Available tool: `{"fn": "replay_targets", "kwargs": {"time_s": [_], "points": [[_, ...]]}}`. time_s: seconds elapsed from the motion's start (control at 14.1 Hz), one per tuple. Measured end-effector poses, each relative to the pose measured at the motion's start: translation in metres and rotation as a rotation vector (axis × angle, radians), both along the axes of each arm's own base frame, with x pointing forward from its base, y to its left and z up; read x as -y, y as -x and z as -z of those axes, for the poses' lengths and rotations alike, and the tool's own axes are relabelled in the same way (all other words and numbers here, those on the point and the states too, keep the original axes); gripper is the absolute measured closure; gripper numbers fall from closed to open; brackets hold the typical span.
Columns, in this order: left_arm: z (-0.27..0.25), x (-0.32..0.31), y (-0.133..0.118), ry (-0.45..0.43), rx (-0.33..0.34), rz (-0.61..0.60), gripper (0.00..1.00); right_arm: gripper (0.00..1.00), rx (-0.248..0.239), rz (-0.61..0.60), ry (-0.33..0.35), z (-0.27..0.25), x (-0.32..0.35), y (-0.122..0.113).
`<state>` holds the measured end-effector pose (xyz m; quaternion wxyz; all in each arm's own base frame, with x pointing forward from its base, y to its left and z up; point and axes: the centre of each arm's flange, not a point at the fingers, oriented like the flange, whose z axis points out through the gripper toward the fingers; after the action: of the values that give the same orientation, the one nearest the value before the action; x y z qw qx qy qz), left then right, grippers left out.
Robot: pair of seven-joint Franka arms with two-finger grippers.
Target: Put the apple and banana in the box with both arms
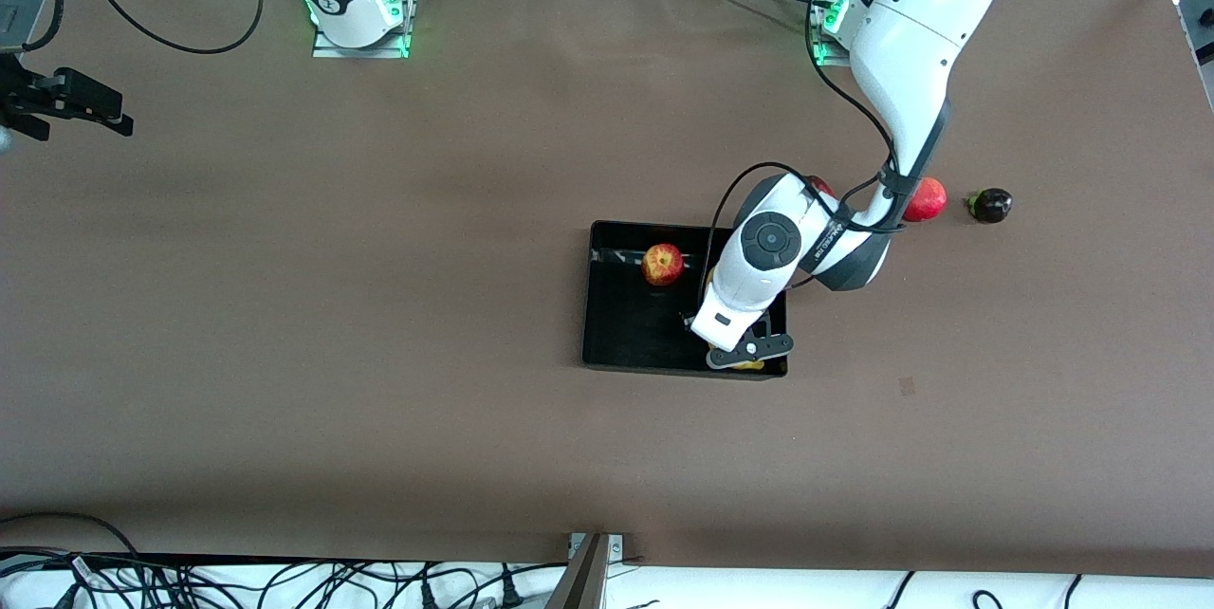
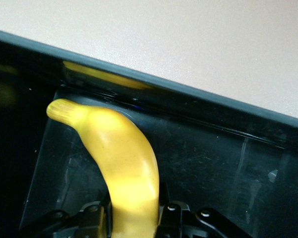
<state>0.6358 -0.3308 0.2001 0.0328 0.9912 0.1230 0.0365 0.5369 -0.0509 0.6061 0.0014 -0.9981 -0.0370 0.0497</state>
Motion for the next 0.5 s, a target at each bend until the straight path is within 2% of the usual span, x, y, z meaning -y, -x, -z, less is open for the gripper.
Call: {"fn": "replay_targets", "kwargs": {"time_s": [0.28, 0.5], "points": [[-0.0009, -0.0002, -0.0007, 0.000, 0.000, -0.007, 0.26, 0.00, 0.000, 0.000, 0.000, 0.0000, 0.0000, 0.0000], [-0.0072, -0.0033, -0.0010, -0.029, -0.034, -0.015, 0.00, 0.00, 0.000, 0.000, 0.000, 0.0000, 0.0000, 0.0000]]}}
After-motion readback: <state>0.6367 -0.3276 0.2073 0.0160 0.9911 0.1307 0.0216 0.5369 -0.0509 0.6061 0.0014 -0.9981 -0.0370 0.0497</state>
